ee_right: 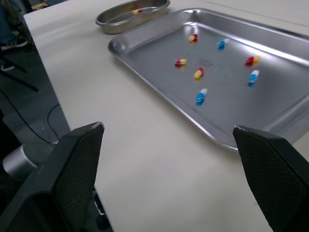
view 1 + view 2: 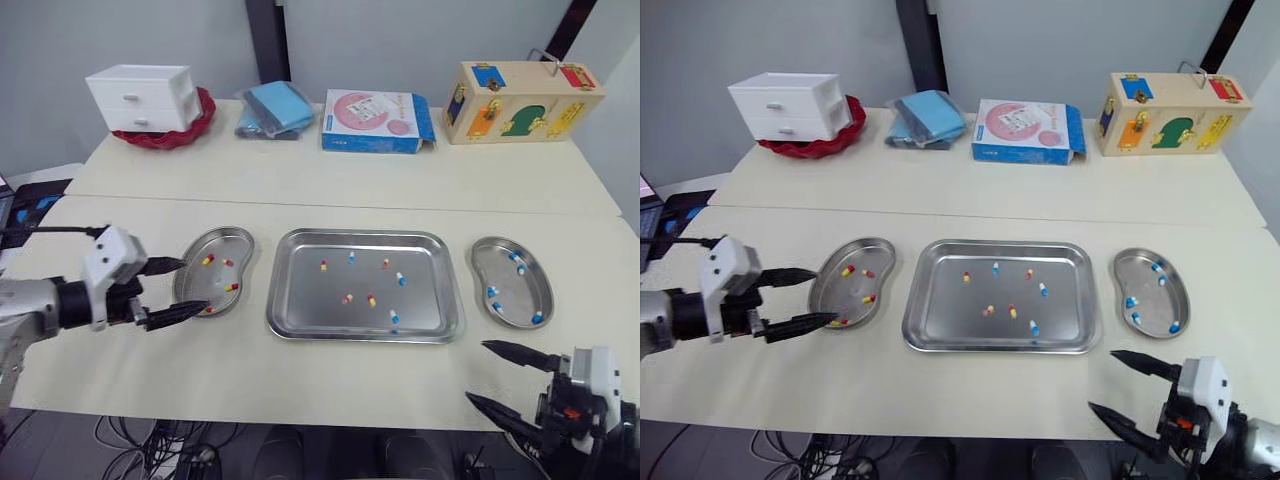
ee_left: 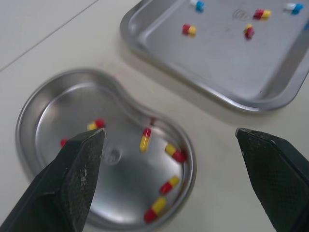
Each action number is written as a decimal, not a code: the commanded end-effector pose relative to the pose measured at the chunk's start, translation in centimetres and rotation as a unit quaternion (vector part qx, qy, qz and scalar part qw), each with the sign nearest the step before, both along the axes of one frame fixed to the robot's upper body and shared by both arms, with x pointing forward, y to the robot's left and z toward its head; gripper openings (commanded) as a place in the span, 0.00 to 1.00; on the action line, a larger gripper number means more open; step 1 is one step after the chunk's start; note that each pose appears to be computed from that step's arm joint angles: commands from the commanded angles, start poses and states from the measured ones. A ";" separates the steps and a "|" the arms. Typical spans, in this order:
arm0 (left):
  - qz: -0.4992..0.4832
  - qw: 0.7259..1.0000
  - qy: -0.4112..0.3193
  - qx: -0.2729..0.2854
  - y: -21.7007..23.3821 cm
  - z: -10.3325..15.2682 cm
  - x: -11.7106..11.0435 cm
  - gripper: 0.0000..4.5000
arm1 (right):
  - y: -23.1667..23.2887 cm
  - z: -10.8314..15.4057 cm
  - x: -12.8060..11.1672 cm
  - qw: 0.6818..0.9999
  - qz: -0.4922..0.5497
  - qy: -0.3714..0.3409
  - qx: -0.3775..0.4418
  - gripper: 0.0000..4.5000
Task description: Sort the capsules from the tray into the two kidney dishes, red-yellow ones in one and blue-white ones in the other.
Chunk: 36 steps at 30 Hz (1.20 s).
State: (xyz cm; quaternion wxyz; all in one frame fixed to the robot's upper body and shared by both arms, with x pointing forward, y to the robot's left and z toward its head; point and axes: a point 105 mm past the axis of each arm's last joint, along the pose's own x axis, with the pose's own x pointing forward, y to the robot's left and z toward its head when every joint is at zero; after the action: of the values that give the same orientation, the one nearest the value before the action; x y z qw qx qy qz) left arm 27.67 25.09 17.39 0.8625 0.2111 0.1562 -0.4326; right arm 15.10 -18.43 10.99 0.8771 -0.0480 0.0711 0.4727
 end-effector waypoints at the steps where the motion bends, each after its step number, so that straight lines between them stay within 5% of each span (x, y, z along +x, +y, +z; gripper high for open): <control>1: -0.037 0.999 -0.001 0.006 -1.5 0.3 1.1 1.00 | 1.1 0.8 -0.2 0.999 0.004 -0.049 0.018 1.00; 17: -0.221 0.974 0.004 0.057 -11.2 -2.4 6.0 1.00 | 1.4 -0.2 0.0 0.995 -0.048 -0.090 0.019 1.00; 24: -0.227 0.971 -0.020 0.077 -13.3 -2.8 8.9 1.00 | 2.0 -0.2 0.0 0.992 -0.069 -0.103 0.030 1.00; 36: -0.236 0.967 -0.010 0.096 -14.7 -4.4 10.5 1.00 | 2.5 -0.2 -0.1 0.990 -0.087 -0.107 0.032 1.00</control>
State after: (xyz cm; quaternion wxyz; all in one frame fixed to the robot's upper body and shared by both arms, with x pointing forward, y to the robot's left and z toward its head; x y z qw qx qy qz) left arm 37.81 10.75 12.31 0.7149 0.3150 0.1496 -0.6060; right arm 15.08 -16.26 9.86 0.9203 -0.0543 -0.0144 0.3871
